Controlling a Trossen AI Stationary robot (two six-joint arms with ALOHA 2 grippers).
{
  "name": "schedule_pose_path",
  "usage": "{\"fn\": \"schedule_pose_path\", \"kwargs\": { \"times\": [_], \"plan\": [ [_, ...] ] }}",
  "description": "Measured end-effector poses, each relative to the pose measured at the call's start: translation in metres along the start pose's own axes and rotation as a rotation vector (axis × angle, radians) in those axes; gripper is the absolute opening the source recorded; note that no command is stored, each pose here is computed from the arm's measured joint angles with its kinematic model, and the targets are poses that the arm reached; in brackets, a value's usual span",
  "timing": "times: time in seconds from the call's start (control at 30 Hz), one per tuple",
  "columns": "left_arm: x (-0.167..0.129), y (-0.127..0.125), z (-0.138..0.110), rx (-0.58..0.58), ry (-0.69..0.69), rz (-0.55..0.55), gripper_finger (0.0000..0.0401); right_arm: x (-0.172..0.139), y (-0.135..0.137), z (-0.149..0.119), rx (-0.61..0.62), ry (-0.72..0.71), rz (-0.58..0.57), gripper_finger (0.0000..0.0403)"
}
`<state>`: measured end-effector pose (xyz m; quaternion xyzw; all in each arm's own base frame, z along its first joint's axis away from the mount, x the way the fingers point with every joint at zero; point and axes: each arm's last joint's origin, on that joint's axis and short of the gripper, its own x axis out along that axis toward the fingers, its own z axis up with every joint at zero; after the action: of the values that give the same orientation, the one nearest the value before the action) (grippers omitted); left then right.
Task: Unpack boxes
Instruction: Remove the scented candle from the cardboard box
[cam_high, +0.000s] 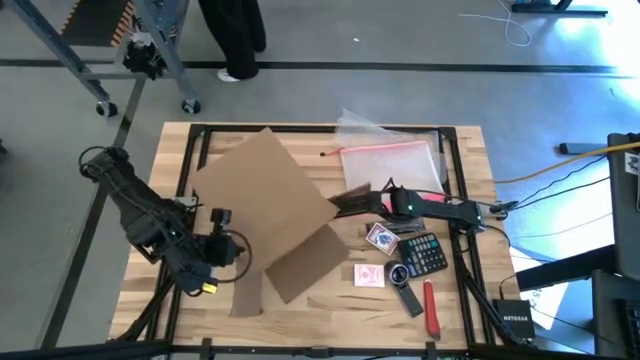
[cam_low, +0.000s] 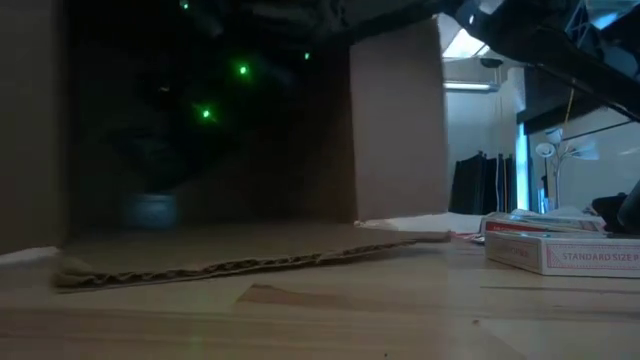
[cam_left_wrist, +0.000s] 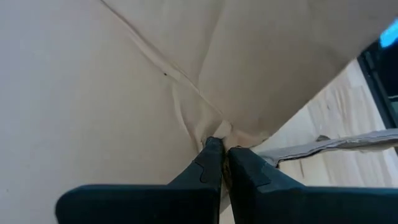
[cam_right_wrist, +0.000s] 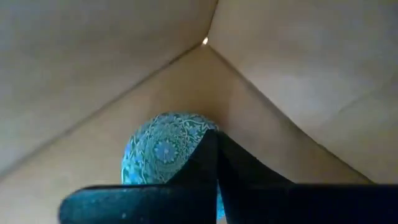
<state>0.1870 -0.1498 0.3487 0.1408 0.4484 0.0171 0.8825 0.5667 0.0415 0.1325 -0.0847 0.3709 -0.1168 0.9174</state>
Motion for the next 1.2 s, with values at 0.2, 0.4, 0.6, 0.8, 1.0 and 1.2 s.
{"fn": "schedule_pose_path", "kwargs": {
  "times": [0.2, 0.4, 0.6, 0.8, 1.0, 1.2],
  "plan": [
    [-0.001, -0.002, 0.0, -0.001, -0.016, 0.0, 0.0004, -0.018, 0.003, 0.003, -0.032, 0.07, 0.013, 0.0001],
    [-0.001, -0.001, 0.001, -0.004, -0.03, 0.016, 0.0004, -0.018, 0.005, 0.005, 0.024, 0.039, 0.006, 0.0001],
    [0.0, -0.003, 0.006, 0.028, -0.078, 0.024, 0.0004, 0.004, 0.002, 0.001, 0.198, -0.05, 0.006, 0.0001],
    [0.001, -0.001, 0.008, 0.048, -0.117, 0.093, 0.0004, 0.019, 0.006, -0.002, 0.341, -0.132, -0.023, 0.0001],
    [0.001, 0.001, 0.007, 0.042, -0.113, 0.13, 0.0004, 0.02, 0.02, -0.007, 0.363, -0.146, -0.073, 0.0001],
    [0.0, 0.003, 0.004, -0.011, -0.086, 0.14, 0.0004, 0.004, 0.05, -0.013, 0.294, -0.092, -0.111, 0.0001]
  ]
}}
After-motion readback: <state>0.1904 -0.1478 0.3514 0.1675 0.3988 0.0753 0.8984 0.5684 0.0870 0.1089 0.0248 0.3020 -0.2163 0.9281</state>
